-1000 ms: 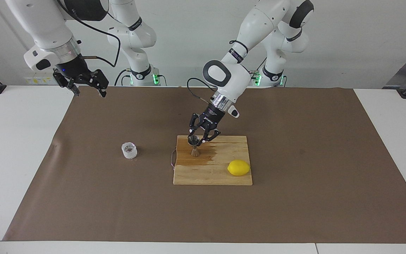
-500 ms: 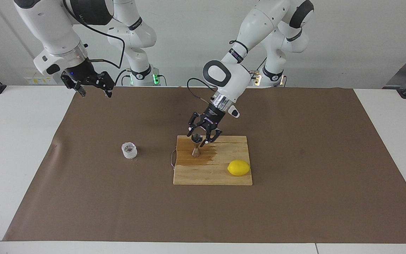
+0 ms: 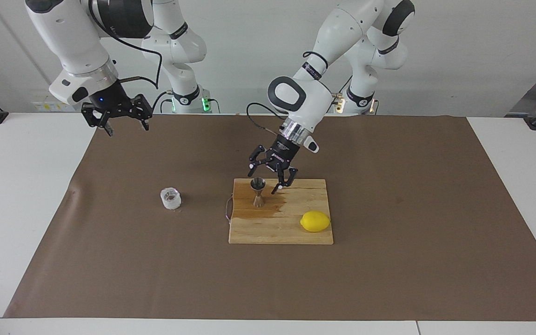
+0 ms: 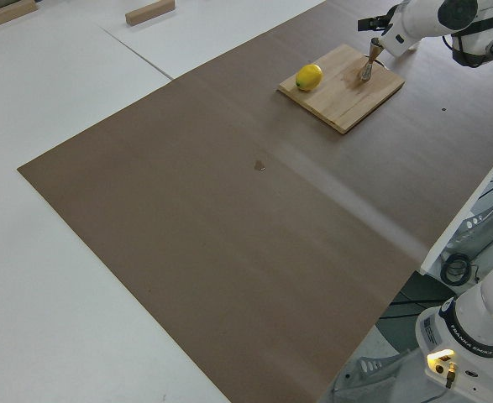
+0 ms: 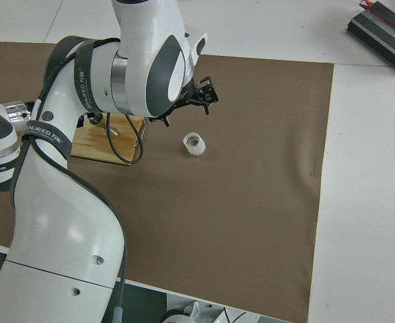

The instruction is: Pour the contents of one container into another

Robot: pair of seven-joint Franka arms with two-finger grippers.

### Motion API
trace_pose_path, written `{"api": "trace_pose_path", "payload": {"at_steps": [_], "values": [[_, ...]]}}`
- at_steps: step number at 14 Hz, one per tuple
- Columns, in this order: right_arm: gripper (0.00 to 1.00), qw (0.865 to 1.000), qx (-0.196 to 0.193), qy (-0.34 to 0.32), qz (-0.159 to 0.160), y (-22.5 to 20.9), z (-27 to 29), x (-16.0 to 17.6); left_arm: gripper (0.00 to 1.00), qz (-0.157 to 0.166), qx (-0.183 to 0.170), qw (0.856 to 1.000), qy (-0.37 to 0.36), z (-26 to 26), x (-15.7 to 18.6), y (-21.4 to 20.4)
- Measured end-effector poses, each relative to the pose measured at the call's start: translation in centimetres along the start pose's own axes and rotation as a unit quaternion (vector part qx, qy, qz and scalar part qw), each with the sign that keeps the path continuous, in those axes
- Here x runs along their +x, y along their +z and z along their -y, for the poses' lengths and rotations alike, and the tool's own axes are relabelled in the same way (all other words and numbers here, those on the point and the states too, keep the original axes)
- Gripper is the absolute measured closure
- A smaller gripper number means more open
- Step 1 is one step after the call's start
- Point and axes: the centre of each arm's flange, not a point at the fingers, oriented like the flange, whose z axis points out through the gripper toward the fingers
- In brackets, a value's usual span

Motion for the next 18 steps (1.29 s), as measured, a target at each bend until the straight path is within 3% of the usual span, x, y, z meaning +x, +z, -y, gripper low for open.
{"api": "trace_pose_path", "payload": {"at_steps": [3,7,9,11,13,16,18], "values": [[0.0,0.992,-0.01,-0.123,-0.011,0.5,-0.5,-0.3,0.0,0.027,-0.004,0.999,0.016,-3.6,-2.4,-1.1],[0.0,0.968,-0.006,-0.249,-0.018,2.9,-2.9,-1.7,0.0,0.054,0.049,0.993,0.088,-9.2,-5.0,-1.0],[0.0,0.953,0.006,-0.301,-0.027,4.3,-3.8,-1.9,0.0,0.05,0.083,0.981,0.166,-11.6,-6.3,-1.2],[0.0,0.934,0.037,-0.351,-0.057,6.8,-4.9,-1.8,0.0,0.028,0.113,0.961,0.249,-13.2,-6.9,-1.6],[0.0,0.913,0.075,-0.39,-0.089,10.4,-6.9,-2.1,0.0,-0.013,0.141,0.927,0.346,-14.1,-7.0,-1.7],[0.0,0.881,0.109,-0.444,-0.122,15.8,-9.1,-1.9,0.0,-0.1,0.17,0.837,0.51,-13.7,-6.8,-1.6],[0.0,0.865,0.125,-0.464,-0.143,18.4,-9.2,-1.1,0.0,-0.141,0.183,0.792,0.566,-13.6,-6.3,-1.6]]}}
